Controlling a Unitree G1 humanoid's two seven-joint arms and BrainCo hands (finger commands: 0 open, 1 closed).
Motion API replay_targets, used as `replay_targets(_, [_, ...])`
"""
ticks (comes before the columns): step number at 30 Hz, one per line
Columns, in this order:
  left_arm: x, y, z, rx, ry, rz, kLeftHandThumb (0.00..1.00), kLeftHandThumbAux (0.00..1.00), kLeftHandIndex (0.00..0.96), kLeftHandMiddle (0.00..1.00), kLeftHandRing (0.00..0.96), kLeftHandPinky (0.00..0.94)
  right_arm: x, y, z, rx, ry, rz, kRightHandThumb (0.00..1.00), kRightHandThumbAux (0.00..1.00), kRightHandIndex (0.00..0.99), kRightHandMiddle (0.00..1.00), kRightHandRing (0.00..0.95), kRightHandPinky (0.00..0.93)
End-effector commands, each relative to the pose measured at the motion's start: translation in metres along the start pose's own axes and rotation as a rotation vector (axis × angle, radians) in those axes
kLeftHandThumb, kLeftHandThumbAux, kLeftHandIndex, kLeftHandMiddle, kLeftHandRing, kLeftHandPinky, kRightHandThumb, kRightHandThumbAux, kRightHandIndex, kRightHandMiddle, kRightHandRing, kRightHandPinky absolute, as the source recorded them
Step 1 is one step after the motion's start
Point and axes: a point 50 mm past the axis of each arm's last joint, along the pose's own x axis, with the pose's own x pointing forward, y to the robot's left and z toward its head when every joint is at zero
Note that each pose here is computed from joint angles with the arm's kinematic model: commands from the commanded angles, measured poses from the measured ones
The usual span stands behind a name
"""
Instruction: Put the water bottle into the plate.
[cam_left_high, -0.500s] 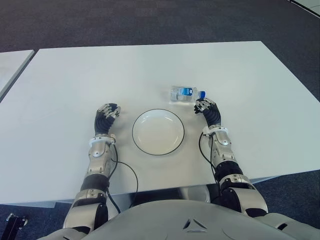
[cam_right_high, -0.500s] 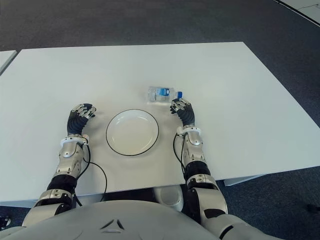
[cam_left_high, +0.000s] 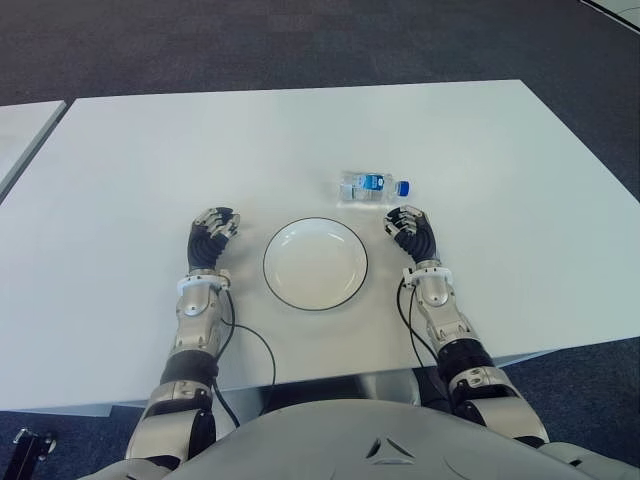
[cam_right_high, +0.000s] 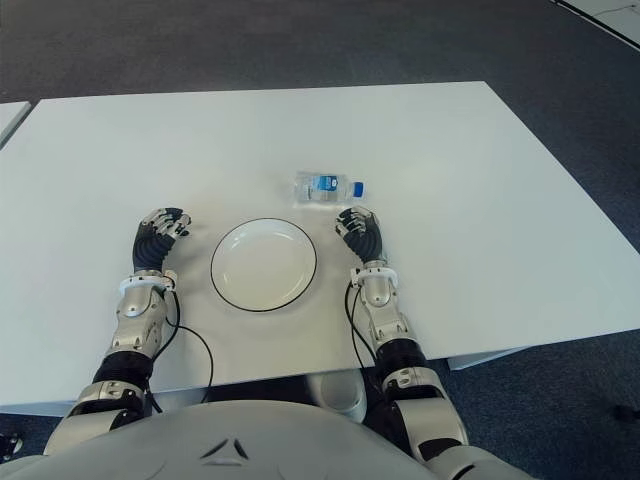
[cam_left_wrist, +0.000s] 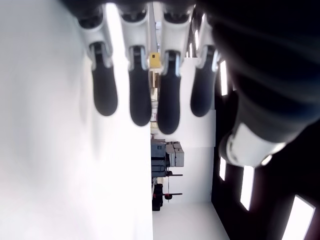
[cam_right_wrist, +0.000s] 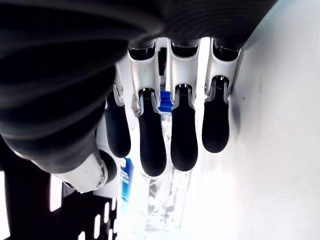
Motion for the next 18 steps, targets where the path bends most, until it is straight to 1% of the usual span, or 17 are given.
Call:
replay_targets(1, [-0.034, 0.001, -0.055, -0.007, 0.311, 0.028, 0.833, 0.682, 0.409, 0.471, 0.500, 0.478, 0.000, -0.005, 0.005, -0.282, -0.111, 0.010, 0.704, 0.731, 0.430, 0.577, 0.580, 0.580])
replay_targets(3, [-0.034, 0.000, -0.054, -0.005, 0.310, 0.029, 0.833, 0.682, 0.410, 0.470, 0.499, 0.480, 0.002, -0.005, 0.010, -0.364, -0.156, -0.004, 0.702, 0.731, 0.427, 0.556, 0.571, 0.567])
replay_targets(4, [-0.033, 0.000, -0.054, -0.004, 0.310, 0.029, 0.833, 0.681, 0.411, 0.470, 0.501, 0.484, 0.004, -0.004, 0.011, -0.394, -0.173, -0.009, 0.700, 0.732, 0.423, 0.524, 0.551, 0.547])
replay_targets(6, [-0.033, 0.000, -0.054, -0.005, 0.308, 0.030, 0.834, 0.681, 0.412, 0.470, 0.503, 0.487, 0.007, -0.003, 0.015, -0.443, -0.195, -0.005, 0.698, 0.733, 0.419, 0.495, 0.532, 0.529])
replay_targets(9, [-0.034, -0.001, -0.053, -0.009, 0.304, 0.034, 0.834, 0.681, 0.413, 0.471, 0.507, 0.493, 0.014, -0.002, 0.023, -0.525, -0.222, 0.035, 0.690, 0.733, 0.409, 0.377, 0.418, 0.433])
replay_targets(10, [-0.034, -0.001, -0.053, -0.010, 0.304, 0.035, 0.834, 0.681, 0.413, 0.471, 0.505, 0.491, 0.016, -0.003, 0.025, -0.543, -0.227, 0.046, 0.687, 0.732, 0.406, 0.321, 0.354, 0.379])
replay_targets(11, [-0.034, -0.001, -0.053, -0.013, 0.302, 0.037, 0.834, 0.681, 0.413, 0.471, 0.505, 0.490, 0.018, -0.003, 0.027, -0.570, -0.232, 0.060, 0.685, 0.732, 0.405, 0.301, 0.331, 0.359])
replay_targets(12, [-0.034, -0.001, -0.053, -0.016, 0.301, 0.039, 0.834, 0.681, 0.413, 0.471, 0.504, 0.489, 0.019, -0.003, 0.028, -0.588, -0.235, 0.068, 0.589, 0.711, 0.298, 0.247, 0.269, 0.303])
replay_targets(13, [-0.034, -0.001, -0.053, -0.018, 0.300, 0.040, 0.834, 0.680, 0.414, 0.470, 0.503, 0.488, 0.022, -0.003, 0.029, -0.610, -0.238, 0.072, 0.523, 0.699, 0.229, 0.212, 0.229, 0.267])
replay_targets(15, [-0.035, -0.001, -0.053, -0.019, 0.298, 0.041, 0.835, 0.680, 0.415, 0.469, 0.500, 0.485, 0.027, -0.003, 0.032, -0.643, -0.241, 0.077, 0.487, 0.667, 0.152, 0.160, 0.172, 0.216])
replay_targets(16, [-0.035, -0.002, -0.053, -0.018, 0.298, 0.041, 0.835, 0.680, 0.415, 0.469, 0.499, 0.483, 0.029, -0.003, 0.033, -0.656, -0.242, 0.078, 0.495, 0.634, 0.111, 0.122, 0.131, 0.174])
replay_targets(17, [-0.035, -0.002, -0.053, -0.017, 0.299, 0.041, 0.835, 0.680, 0.415, 0.468, 0.498, 0.482, 0.033, -0.003, 0.034, -0.679, -0.244, 0.080, 0.498, 0.622, 0.096, 0.108, 0.117, 0.158])
replay_targets(18, [-0.035, -0.002, -0.053, -0.016, 0.299, 0.041, 0.834, 0.681, 0.415, 0.468, 0.498, 0.482, 0.035, -0.002, 0.035, -0.695, -0.246, 0.081, 0.520, 0.579, 0.061, 0.069, 0.075, 0.101])
